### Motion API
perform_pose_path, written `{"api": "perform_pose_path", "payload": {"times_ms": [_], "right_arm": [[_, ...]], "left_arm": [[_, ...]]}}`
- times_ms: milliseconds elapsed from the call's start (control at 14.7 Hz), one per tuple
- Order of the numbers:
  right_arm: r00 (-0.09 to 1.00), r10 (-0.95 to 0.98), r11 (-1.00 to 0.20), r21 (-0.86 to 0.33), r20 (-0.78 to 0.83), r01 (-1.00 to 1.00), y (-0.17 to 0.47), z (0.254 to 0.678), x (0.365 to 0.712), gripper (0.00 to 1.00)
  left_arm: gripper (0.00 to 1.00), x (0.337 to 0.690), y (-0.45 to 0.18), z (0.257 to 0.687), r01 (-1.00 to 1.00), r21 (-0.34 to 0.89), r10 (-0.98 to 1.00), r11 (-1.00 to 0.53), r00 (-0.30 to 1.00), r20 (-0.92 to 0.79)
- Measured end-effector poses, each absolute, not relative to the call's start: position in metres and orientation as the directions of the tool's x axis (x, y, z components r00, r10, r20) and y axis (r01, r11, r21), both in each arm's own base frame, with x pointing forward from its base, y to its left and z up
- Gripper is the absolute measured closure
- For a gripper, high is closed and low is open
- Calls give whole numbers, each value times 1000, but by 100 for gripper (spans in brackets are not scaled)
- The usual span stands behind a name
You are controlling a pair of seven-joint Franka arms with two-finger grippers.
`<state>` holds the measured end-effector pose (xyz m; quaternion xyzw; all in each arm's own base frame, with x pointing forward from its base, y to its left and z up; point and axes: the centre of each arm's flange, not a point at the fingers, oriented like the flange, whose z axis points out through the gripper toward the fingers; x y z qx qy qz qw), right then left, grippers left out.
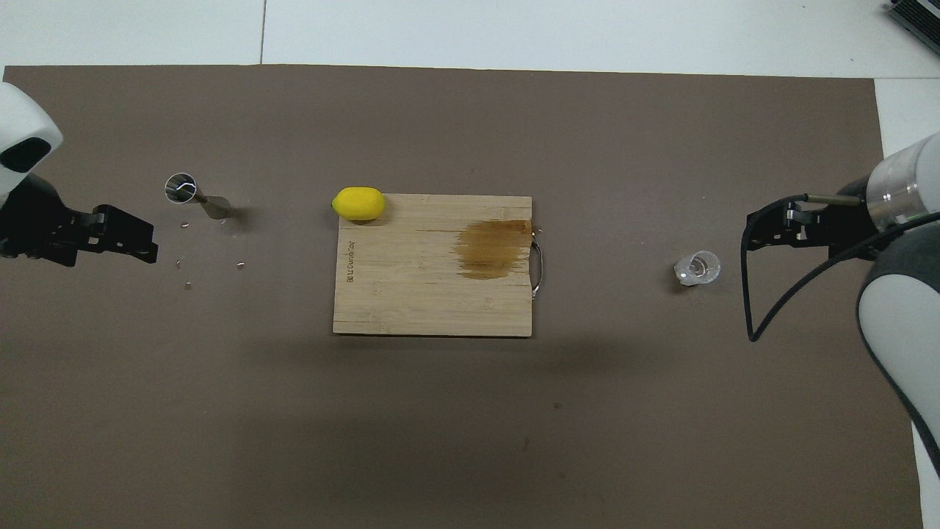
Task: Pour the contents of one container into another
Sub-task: 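Open the left gripper and move it toward the small metal cup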
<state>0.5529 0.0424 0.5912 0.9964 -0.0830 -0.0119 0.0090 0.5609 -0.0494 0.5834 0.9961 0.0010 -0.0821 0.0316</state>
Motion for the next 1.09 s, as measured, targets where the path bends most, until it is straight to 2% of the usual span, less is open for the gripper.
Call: {"api": "perform_pose_path", "payload": {"times_ms": [205, 409, 614, 750, 1091], "right_arm": [[986, -166, -986, 20, -22, -165, 42, 591, 553, 0], [986, -166, -986, 20, -22, -165, 42, 591, 553, 0], [986, -166, -986, 20, -22, -165, 42, 591, 553, 0], [986, -166, -986, 20, -22, -165, 42, 591, 553, 0], [986, -166, -986, 20, -22, -165, 42, 591, 553, 0]], "left_arm": [[0, 588, -33, 542, 161, 105, 130, -981, 958, -255], [0, 607, -4, 520, 450, 131, 394, -883, 864, -313], [0, 623, 26, 502, 756, 138, 662, -639, 633, -401], [0, 633, 43, 487, 875, 126, 754, -467, 469, -460], [0, 636, 93, 435, 990, 84, 780, -111, 139, -610]]}}
